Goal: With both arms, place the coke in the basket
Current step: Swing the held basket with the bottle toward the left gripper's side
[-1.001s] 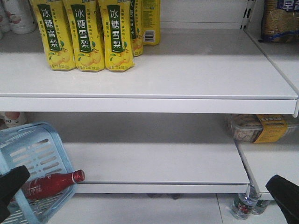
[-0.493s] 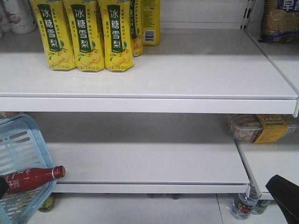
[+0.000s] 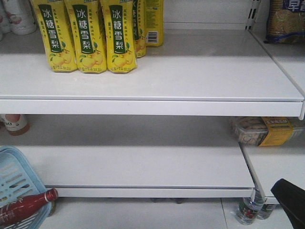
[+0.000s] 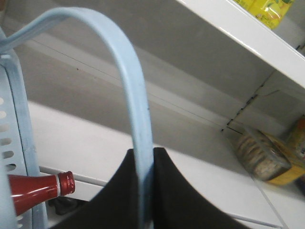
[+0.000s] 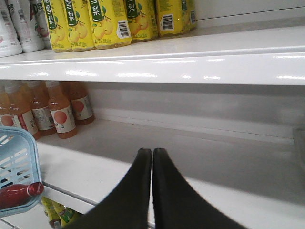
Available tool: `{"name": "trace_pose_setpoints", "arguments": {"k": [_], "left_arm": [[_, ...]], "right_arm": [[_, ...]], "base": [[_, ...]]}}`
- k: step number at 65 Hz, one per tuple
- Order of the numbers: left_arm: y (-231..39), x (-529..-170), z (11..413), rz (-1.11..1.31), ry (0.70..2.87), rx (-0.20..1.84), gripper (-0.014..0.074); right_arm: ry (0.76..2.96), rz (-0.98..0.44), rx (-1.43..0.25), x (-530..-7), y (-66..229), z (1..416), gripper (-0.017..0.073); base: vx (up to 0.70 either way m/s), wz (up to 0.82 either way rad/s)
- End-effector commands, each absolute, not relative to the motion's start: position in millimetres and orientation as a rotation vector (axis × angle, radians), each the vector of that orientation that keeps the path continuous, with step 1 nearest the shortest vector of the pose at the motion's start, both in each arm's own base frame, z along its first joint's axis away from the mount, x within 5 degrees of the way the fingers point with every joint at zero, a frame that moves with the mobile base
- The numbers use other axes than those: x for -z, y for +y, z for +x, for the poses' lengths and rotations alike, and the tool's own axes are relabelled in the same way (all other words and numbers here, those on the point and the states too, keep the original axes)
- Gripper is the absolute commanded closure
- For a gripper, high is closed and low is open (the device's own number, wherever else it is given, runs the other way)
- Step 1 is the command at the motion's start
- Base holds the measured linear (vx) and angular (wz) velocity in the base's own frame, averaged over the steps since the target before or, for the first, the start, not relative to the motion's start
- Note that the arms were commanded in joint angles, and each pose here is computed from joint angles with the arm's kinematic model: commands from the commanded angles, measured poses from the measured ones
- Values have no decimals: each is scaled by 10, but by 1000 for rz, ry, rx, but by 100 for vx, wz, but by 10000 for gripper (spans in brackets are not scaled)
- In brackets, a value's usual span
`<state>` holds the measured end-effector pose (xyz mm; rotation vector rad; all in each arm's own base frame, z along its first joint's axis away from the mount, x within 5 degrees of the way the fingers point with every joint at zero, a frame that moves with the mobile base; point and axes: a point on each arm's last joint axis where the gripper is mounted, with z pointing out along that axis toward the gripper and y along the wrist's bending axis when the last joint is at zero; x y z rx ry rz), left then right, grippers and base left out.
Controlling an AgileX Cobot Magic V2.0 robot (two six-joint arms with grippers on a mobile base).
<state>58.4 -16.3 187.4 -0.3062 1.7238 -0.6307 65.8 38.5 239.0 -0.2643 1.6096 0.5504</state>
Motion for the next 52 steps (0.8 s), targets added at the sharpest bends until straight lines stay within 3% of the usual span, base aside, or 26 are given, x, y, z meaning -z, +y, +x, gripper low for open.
{"name": "trace_pose_setpoints", "arguments": {"k": [1,52], "left_arm": [[-100,-2131,596,-283,1503,570,600],[-36,-2083,591,-409,1458,542,600]], "right_arm": [[1582,-271,-510,-2478,369,673,564],[1582,-272,-510,-2478,370,673,564]], "base": [[0,0],[0,0]]}}
